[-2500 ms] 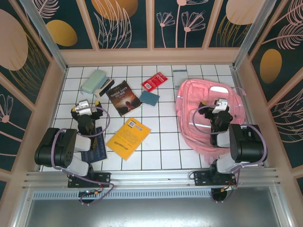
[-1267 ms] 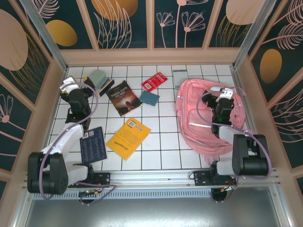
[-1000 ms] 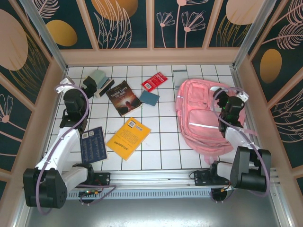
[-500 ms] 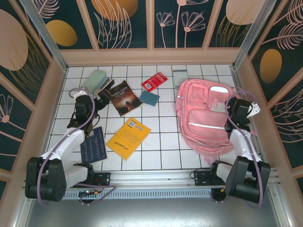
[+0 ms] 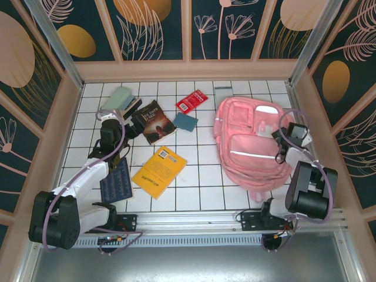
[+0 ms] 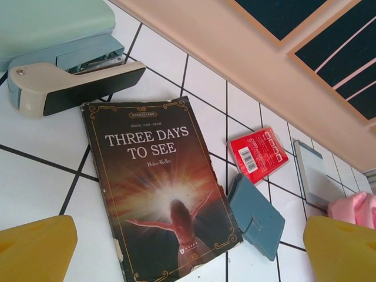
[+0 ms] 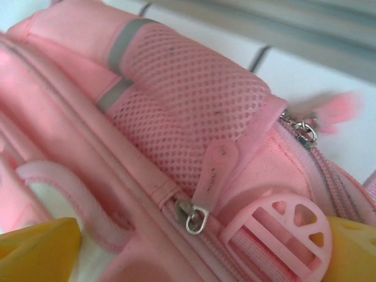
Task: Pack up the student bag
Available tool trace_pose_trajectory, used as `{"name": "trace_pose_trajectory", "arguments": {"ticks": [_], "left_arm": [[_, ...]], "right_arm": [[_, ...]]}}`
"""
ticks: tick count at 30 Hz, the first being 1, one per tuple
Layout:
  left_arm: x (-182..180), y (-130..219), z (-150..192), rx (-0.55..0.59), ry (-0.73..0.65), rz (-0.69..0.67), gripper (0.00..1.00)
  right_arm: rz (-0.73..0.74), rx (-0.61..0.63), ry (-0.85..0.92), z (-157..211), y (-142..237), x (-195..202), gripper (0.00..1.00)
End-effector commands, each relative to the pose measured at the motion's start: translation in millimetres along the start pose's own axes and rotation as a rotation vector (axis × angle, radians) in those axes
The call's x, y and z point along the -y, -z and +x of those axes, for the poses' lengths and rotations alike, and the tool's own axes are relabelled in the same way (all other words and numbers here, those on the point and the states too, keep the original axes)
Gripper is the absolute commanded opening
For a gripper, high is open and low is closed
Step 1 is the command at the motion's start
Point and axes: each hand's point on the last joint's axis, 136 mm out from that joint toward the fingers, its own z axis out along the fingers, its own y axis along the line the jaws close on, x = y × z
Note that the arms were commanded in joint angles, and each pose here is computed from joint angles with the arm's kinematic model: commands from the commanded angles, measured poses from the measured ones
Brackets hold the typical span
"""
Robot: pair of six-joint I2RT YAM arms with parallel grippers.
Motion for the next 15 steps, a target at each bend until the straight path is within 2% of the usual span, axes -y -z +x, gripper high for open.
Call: {"name": "trace_pose_trajectory", "arguments": {"ticks": [1,5,15], "left_arm": [[9,-2,1,-0.004,-0.022,0.041,0.99],[16,-3,6,-0.025,-0.043,0.055,0.97],[43,-3,22,-0.058,-0.133,0.087,0.98]], "right_arm": [[-0.152,-0.103,0.121,28,6,-57,0.99],[-0.211,-0.132,0.227,58,17,-94,0.99],[-0.359,-0.260,0.320,132,45,-156,0.99]]}}
